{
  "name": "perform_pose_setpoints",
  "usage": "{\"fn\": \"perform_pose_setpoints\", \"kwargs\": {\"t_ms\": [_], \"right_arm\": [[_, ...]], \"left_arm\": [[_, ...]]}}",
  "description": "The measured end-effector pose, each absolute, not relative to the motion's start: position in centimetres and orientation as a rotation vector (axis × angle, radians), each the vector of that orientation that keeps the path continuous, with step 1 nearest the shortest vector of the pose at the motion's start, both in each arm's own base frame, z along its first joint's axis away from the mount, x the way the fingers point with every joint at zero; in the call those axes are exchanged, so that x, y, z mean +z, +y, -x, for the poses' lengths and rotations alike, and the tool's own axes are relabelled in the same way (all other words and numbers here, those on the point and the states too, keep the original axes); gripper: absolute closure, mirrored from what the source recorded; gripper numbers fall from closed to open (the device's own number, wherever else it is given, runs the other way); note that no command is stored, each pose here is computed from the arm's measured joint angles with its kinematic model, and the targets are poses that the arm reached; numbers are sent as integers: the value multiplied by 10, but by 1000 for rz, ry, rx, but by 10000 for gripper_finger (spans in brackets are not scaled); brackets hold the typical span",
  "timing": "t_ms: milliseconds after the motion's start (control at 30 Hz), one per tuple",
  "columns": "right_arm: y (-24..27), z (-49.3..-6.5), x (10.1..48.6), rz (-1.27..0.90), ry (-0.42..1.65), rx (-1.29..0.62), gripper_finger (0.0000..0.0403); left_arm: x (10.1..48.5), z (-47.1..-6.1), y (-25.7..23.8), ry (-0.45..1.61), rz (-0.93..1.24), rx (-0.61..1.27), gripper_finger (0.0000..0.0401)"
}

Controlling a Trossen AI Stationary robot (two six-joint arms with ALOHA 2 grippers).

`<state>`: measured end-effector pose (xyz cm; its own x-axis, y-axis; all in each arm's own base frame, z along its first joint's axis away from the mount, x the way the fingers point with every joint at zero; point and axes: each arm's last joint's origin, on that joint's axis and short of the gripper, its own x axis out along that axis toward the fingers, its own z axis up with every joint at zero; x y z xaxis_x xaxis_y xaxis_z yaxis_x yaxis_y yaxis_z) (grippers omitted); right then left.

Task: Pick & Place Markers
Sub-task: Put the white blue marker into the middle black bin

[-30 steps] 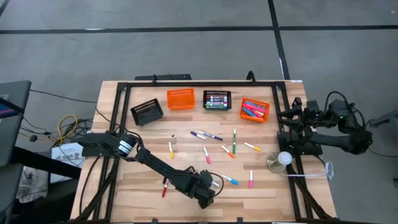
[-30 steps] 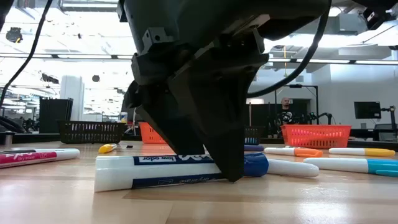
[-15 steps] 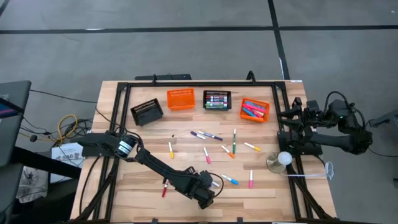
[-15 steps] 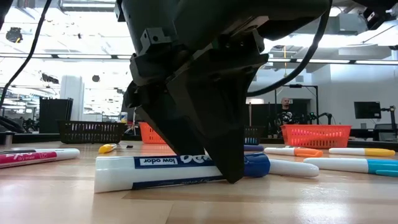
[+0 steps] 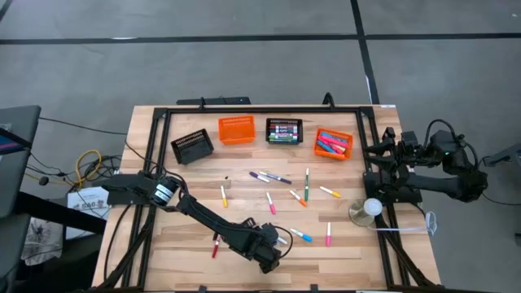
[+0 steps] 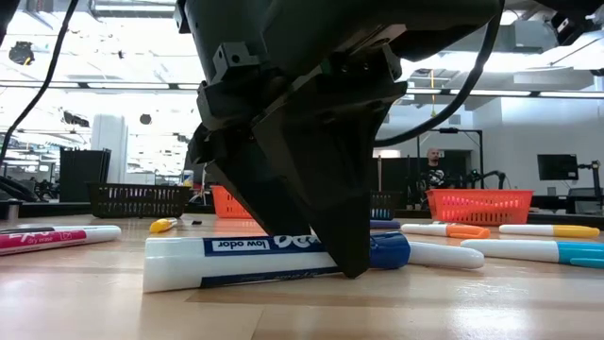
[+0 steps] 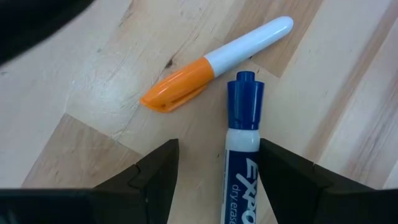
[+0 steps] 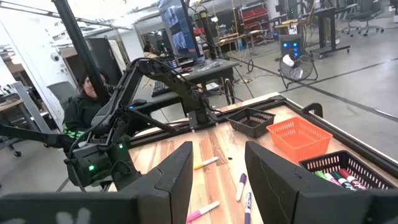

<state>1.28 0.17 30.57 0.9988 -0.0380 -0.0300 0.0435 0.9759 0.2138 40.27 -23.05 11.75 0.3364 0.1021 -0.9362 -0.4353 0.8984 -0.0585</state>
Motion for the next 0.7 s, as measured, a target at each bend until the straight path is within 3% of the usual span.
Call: {"fn": "perform_pose_setpoints", "kwargs": {"t_ms": [333, 700], "right_arm": [[2, -13, 305, -217, 32, -42, 266], [2, -13, 305, -217, 32, -43, 268]], "left_arm": [[117, -402, -230, 1208, 331, 347, 196], [120, -400, -230, 1240, 352, 339, 337]]}}
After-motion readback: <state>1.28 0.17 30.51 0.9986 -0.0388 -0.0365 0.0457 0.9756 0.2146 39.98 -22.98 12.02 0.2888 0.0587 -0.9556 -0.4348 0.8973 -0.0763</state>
